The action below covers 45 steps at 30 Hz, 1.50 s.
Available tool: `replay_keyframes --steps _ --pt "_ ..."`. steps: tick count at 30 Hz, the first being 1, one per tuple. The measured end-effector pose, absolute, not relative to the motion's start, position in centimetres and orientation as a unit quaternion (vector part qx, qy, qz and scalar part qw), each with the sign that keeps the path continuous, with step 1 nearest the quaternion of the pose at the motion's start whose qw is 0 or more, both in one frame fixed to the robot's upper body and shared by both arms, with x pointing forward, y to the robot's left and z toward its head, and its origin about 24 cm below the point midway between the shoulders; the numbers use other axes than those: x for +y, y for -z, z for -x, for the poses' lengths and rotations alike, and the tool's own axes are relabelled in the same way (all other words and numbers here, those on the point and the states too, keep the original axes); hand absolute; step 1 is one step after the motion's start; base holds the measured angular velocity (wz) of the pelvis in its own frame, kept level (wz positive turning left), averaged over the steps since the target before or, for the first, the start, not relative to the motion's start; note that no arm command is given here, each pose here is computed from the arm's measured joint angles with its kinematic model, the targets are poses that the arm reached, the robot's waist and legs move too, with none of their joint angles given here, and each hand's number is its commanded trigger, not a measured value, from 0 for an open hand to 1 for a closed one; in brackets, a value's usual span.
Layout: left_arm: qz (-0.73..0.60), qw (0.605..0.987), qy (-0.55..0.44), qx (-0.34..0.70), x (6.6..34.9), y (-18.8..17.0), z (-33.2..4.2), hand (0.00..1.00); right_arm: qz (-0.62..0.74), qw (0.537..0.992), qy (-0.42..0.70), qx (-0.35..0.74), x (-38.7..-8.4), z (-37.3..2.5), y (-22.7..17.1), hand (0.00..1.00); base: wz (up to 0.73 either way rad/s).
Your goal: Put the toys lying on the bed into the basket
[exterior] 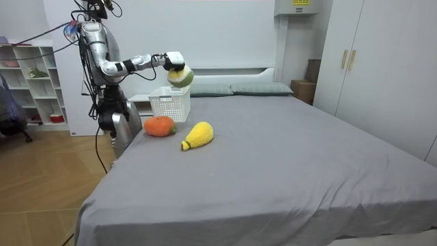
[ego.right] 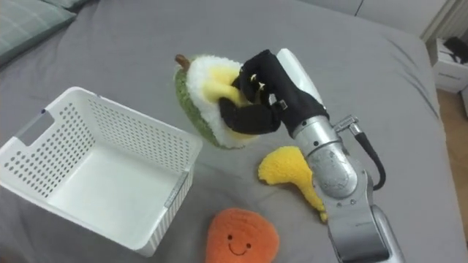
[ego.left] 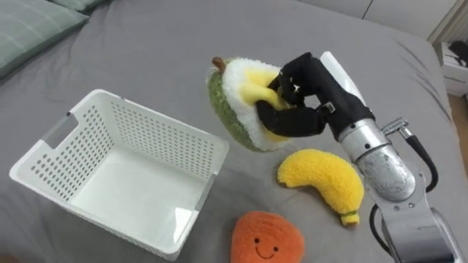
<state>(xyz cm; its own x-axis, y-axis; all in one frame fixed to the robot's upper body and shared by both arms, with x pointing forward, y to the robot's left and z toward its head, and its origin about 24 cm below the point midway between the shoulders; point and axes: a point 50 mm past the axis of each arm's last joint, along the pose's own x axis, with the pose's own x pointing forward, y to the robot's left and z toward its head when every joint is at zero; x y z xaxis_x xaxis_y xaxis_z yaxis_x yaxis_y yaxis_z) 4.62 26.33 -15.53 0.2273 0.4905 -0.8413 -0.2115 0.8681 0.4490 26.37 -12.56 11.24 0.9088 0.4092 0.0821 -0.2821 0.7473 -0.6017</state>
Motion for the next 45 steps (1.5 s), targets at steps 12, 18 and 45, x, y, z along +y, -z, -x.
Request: replay_keyframes --steps 12,18,45 --pt "-0.136 0.792 -0.185 0.565 25.4 15.4 -6.9 0.00 0.311 0.905 -0.279 -0.083 -8.2 -25.6 -10.0 1.00 0.11" --pt "-0.140 0.797 -0.180 0.560 25.2 15.4 -7.5 0.00 0.315 0.887 -0.333 -0.062 -6.8 -25.0 -9.3 1.00 0.06" --pt "-0.163 0.793 -0.152 0.567 24.7 15.5 -7.9 0.00 0.309 0.893 -0.328 -0.018 -6.4 -25.2 -7.1 0.00 0.04"
